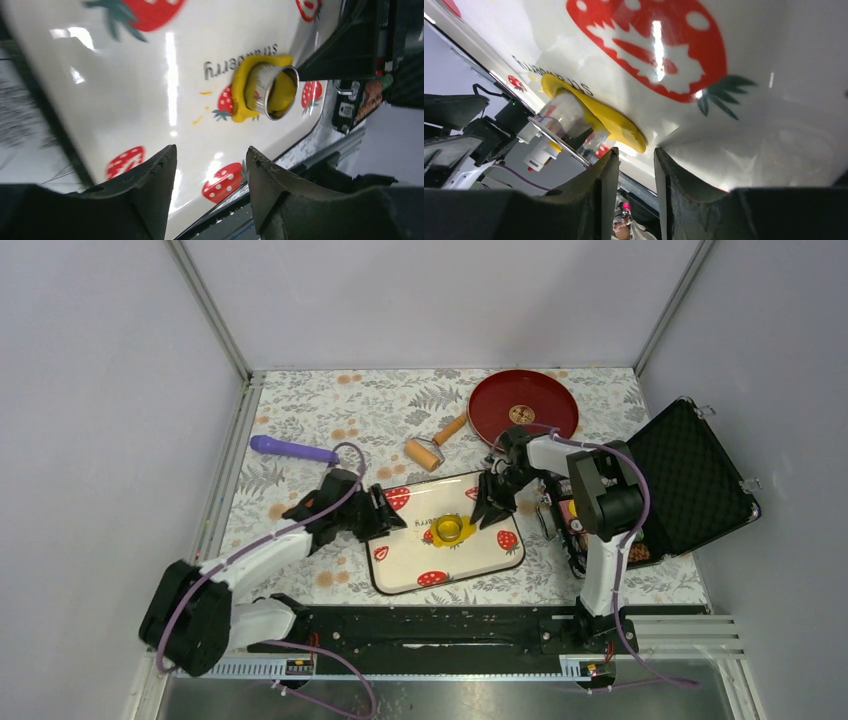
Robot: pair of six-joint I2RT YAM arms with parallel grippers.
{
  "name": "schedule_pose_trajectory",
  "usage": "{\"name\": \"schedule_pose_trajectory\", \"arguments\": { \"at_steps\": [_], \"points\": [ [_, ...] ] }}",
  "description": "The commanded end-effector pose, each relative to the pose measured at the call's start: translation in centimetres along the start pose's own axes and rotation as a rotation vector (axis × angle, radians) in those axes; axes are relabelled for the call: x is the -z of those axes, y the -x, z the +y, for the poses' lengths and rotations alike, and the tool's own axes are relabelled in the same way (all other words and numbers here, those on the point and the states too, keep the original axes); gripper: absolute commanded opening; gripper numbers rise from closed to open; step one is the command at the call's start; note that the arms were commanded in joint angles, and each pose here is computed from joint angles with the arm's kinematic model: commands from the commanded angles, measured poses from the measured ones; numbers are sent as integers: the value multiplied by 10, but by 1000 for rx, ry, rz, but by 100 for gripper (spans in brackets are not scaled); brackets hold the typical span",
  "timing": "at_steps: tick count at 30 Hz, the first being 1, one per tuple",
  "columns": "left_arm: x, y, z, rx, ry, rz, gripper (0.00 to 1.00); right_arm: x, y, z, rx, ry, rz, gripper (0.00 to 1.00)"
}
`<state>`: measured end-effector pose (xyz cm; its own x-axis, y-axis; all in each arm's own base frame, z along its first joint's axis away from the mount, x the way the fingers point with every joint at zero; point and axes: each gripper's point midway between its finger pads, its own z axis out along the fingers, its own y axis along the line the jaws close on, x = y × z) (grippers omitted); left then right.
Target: Roll out the dumpling wrappers from the dough
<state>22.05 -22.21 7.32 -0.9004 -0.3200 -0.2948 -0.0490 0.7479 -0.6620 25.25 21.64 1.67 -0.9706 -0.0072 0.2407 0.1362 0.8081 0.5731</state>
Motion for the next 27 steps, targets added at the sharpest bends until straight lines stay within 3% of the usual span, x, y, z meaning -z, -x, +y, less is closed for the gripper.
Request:
{"name": "schedule_pose_trajectory", "arguments": {
  "at_steps": [1,7,16,21,25,27],
  "points": [
    [33,17,37,27,169,-71,53,-17,9,-7,16,-61,1,38],
    [43,7,81,77,331,-53,54,-22,8,-6,24,-73,7,26],
    [18,-16,96,151,302,26,52,-22,3,7,55,-64,16,14],
    [6,-16,91,146,237,30,39,-16,1,16,74,-45,10,7],
    [-2,-15,92,141,232,40,18,-4,-6,23,92,-33,-14,6],
    [-7,-12,93,134,234,37,14,1,-10,27,101,-27,-26,6]
  ]
}}
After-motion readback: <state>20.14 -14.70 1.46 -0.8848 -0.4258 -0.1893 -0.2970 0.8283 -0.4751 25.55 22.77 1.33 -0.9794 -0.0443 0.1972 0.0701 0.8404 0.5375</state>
